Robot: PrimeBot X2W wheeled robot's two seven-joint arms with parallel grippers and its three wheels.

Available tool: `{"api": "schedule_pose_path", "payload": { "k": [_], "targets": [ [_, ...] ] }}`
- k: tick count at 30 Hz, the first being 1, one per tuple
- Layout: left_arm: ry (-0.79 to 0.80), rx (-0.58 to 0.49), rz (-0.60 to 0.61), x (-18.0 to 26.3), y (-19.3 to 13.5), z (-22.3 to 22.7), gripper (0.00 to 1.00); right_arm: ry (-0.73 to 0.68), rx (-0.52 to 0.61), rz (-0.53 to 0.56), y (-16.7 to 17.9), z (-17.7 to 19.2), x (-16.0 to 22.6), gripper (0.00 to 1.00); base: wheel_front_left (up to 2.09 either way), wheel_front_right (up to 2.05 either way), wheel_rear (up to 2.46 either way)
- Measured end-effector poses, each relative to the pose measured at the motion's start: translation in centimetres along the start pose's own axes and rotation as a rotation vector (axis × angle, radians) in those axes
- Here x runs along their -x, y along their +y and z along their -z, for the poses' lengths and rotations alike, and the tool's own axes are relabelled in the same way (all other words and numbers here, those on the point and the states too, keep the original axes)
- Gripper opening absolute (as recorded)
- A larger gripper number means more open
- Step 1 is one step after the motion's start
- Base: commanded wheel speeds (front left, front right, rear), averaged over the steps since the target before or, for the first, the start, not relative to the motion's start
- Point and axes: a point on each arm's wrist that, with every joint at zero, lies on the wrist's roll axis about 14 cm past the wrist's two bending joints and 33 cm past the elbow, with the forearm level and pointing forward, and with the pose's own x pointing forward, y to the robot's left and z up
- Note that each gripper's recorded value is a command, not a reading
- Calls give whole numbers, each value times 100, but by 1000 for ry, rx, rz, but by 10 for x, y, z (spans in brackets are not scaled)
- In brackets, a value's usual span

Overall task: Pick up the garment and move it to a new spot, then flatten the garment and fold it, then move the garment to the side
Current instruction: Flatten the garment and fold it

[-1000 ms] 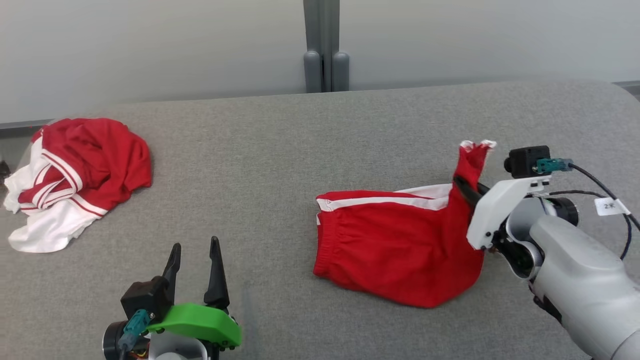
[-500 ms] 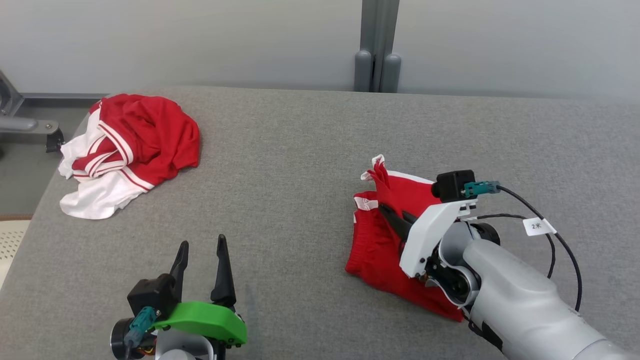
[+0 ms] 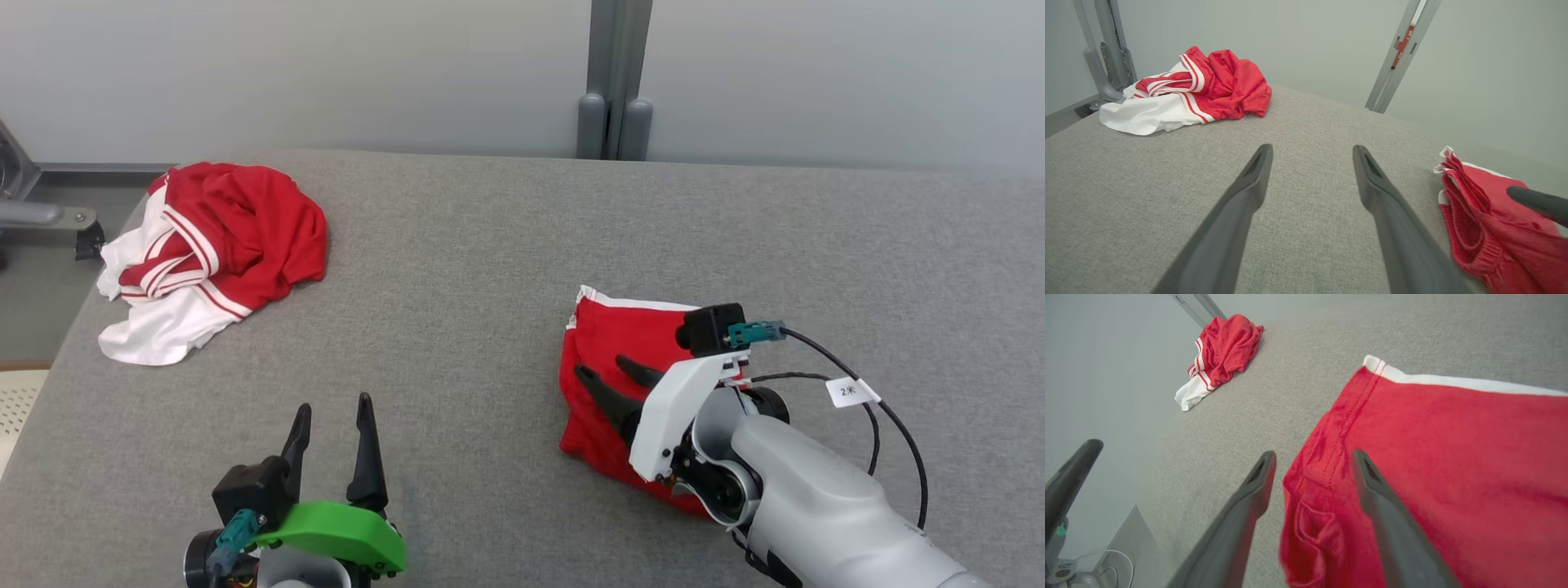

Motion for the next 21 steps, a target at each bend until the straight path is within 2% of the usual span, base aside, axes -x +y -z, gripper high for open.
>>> {"api": "schedule_pose_path", "payload": {
  "k": [4, 10, 16, 17, 18, 19, 20, 21],
  "targets": [
    [13, 4, 39, 0, -13, 5, 100, -86, -9, -7, -1, -18, 13, 100, 0, 0, 0],
    [39, 12, 105, 2, -38, 14, 100, -223, 12, 73, -36, -51, 43, 100, 0, 0, 0],
    [50, 12, 131, 1, -46, 18, 100, -232, 98, 152, -63, -53, 58, 100, 0, 0, 0],
    [52, 11, 130, 1, -46, 18, 100, -228, 97, 156, -64, -50, 58, 94, 0, 0, 0],
    [53, 10, 131, 2, -46, 19, 100, -220, 90, 158, -64, -46, 56, 83, 0, 0, 0],
    [54, 8, 129, 2, -45, 19, 100, -209, 92, 158, -64, -41, 55, 69, 0, 0, 0],
    [55, 8, 125, 2, -43, 19, 100, -199, 101, 155, -63, -37, 53, 51, 0, 0, 0],
    [55, 7, 120, 2, -42, 19, 100, -191, 115, 148, -60, -34, 51, 43, 0, 0, 0]
  ]
}}
